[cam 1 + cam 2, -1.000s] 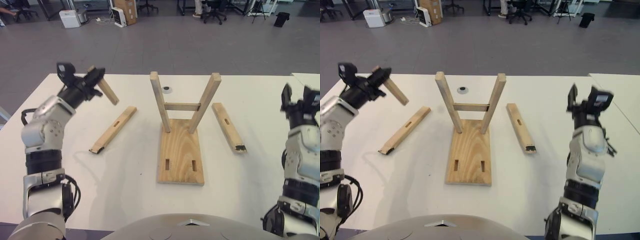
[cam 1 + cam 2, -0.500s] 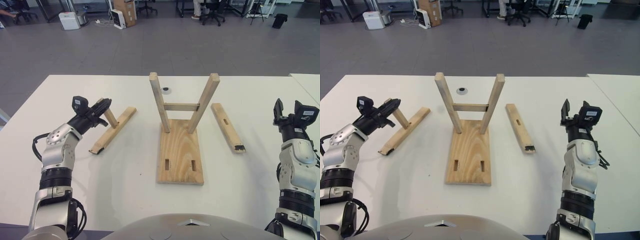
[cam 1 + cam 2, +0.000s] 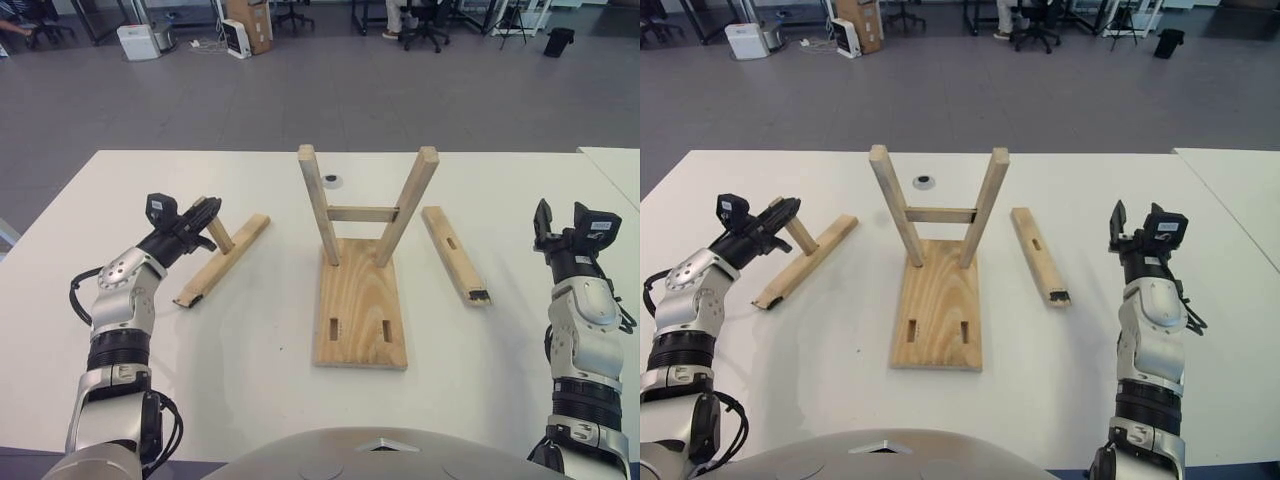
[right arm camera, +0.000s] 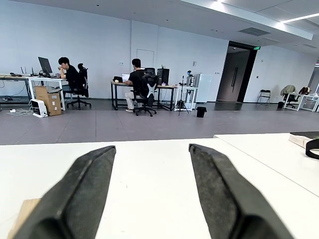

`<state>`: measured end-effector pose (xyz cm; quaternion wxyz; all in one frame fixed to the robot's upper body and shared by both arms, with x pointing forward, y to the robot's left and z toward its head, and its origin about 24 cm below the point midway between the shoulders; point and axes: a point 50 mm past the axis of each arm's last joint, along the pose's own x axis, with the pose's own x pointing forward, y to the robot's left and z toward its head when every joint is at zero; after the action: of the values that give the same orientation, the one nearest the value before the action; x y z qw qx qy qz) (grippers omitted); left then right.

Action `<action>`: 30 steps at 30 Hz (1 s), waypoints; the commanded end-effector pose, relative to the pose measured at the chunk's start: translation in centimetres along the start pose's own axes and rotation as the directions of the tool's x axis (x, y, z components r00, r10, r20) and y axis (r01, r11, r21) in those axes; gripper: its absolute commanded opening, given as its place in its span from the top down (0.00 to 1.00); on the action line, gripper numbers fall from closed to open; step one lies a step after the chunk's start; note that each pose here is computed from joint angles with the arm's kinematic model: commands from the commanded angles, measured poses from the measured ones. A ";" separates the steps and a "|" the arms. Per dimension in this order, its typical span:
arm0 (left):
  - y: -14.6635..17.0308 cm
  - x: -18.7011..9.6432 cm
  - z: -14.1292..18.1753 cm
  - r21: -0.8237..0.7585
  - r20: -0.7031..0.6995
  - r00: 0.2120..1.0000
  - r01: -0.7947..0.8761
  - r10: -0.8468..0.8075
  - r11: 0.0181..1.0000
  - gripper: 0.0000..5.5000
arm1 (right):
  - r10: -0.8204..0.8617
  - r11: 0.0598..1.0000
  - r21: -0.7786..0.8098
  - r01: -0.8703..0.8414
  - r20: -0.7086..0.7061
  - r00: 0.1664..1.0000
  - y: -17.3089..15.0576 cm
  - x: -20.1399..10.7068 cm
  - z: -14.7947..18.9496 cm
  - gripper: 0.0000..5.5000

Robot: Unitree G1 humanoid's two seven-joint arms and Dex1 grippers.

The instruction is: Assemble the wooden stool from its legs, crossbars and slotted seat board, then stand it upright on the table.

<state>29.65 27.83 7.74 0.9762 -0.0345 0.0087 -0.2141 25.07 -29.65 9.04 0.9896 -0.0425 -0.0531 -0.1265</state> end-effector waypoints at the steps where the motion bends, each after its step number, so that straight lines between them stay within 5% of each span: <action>1: -0.2 -0.4 -2.0 -0.007 -0.085 0.996 -0.012 0.011 1.000 0.93 | 0.001 1.000 -0.006 -0.001 0.011 1.000 0.1 0.2 0.2 0.50; 9: -1.6 -2.9 -6.4 0.007 -0.332 0.943 -0.028 0.028 1.000 0.93 | -0.005 1.000 -0.005 0.005 0.002 1.000 0.2 -0.3 -0.1 0.50; 16: -2.7 -5.0 -10.2 -0.144 -0.547 0.837 -0.131 0.031 0.981 0.93 | -0.015 1.000 0.004 0.015 -0.003 1.000 0.4 -0.7 -0.4 0.50; 30: -3.8 -4.7 -10.9 -0.046 -0.557 0.824 -0.154 0.103 0.987 0.93 | -0.006 1.000 0.011 0.006 -0.018 1.000 1.5 -1.4 -1.1 0.50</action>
<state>29.08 26.03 7.12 0.9807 -0.0054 0.0764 -0.1800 24.24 -28.43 7.43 0.9902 -0.0292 -0.0361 -0.1315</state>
